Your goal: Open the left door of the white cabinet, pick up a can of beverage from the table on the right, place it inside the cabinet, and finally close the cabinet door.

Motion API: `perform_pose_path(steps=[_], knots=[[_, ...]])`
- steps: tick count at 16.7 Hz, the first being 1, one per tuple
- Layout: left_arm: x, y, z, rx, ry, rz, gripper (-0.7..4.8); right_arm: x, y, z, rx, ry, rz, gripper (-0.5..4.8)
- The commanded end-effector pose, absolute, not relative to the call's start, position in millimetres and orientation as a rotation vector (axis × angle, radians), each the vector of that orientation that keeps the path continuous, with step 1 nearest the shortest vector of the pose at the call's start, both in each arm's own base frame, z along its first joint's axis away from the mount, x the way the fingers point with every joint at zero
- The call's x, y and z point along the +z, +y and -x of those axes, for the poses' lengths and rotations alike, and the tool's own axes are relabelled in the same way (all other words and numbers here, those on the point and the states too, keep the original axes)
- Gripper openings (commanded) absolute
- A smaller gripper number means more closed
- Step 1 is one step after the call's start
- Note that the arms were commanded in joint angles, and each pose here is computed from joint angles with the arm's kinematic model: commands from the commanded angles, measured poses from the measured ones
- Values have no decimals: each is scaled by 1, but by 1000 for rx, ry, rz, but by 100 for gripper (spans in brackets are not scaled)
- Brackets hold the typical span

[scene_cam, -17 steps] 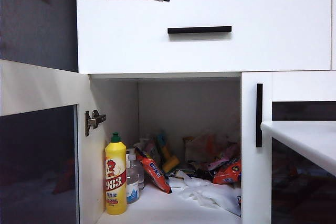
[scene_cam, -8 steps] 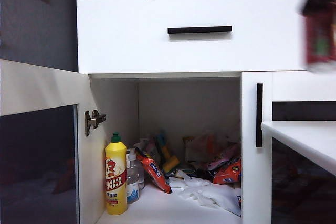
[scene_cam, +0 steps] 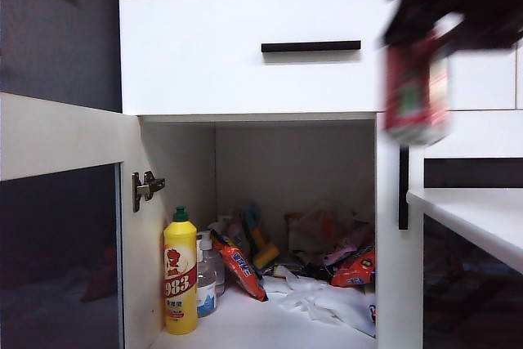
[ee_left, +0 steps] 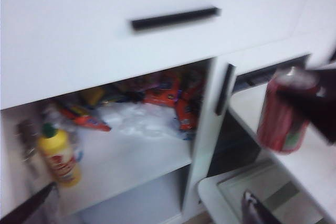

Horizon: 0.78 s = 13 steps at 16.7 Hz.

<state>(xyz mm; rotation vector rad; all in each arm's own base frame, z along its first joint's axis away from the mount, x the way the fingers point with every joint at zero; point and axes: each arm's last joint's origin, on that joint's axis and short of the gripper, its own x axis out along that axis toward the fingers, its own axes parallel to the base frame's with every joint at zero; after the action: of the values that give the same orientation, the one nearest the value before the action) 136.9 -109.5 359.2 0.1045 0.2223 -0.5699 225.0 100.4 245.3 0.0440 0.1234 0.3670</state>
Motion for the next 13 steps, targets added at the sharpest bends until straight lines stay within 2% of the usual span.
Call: perform_pose_path(steps=[1,9,13], knots=[[361,-90,-127,-519,247,-111,475,248,118,-244,432,43,-83,174],[357,-78,-117,-448,300,-139,475,207,173,-348,578,185,-70,174],[355,-77,-117,-432,322,-169,475,178,185,-374,590,195,96,171]])
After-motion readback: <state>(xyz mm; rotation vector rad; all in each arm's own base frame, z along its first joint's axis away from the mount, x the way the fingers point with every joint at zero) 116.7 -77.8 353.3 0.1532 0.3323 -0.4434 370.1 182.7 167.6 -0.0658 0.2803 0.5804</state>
